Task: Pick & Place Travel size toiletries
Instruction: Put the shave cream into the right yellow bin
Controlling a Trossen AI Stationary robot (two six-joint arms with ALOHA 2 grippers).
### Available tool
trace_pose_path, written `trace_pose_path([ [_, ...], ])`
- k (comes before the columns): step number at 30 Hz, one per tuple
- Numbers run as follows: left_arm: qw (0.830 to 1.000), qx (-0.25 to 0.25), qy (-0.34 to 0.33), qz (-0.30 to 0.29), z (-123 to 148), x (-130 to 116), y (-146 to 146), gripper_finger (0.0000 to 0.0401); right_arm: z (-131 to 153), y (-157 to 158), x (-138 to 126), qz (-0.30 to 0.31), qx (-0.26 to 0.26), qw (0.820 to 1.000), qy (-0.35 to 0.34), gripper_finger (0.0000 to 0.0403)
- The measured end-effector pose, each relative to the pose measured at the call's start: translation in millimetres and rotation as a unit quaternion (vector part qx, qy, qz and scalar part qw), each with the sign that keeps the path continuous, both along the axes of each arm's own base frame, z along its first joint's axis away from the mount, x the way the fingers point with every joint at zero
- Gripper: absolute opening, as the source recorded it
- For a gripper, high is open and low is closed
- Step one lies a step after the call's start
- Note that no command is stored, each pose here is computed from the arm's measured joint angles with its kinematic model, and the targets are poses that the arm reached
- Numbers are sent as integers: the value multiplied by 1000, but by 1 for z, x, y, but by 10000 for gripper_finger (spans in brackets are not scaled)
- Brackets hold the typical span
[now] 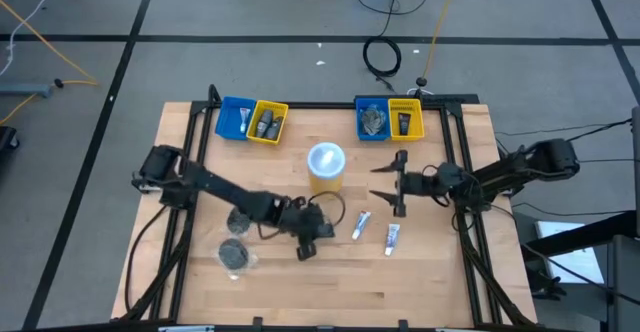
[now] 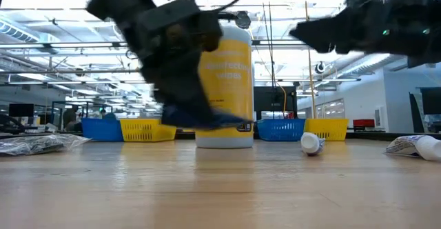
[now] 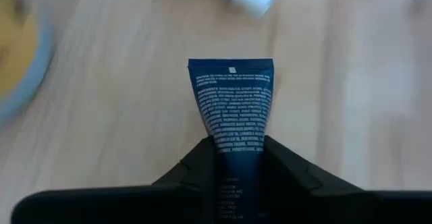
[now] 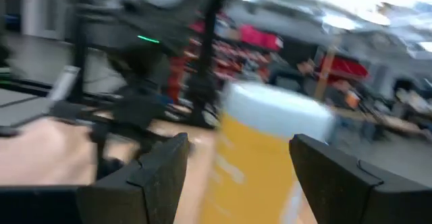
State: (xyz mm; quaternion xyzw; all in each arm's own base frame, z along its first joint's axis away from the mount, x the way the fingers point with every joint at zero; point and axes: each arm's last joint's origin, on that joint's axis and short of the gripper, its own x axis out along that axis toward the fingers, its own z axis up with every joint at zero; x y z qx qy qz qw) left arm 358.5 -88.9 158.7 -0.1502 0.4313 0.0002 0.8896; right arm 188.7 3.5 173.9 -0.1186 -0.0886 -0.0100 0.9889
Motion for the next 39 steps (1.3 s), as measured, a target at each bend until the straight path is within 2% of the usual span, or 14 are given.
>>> trace_pose_path([
  [5,990,-37,-99,-93,13,19,24,100,14,21,0,49,-31,998,-11,251],
  [9,976,-60,-151,-142,21,25,34,98,20,41,13,78,-58,992,75,251],
  [11,973,-72,-157,-152,22,26,37,101,23,51,19,81,-93,983,139,251],
  [15,971,-79,-164,-152,24,27,38,107,21,72,26,78,-196,947,244,251],
  [19,971,-88,-171,-140,26,28,36,108,15,87,31,89,-303,916,248,251],
  [22,971,-91,-184,-121,28,30,34,108,7,94,38,89,-329,909,239,251],
  [27,972,-86,-198,-95,31,31,34,108,-2,100,52,44,-335,919,201,241],
  [31,973,-84,-199,-80,32,32,34,108,-7,104,58,42,-340,922,182,200],
  [39,974,-82,-202,-59,32,33,35,109,-9,105,58,37,-327,926,187,53],
])
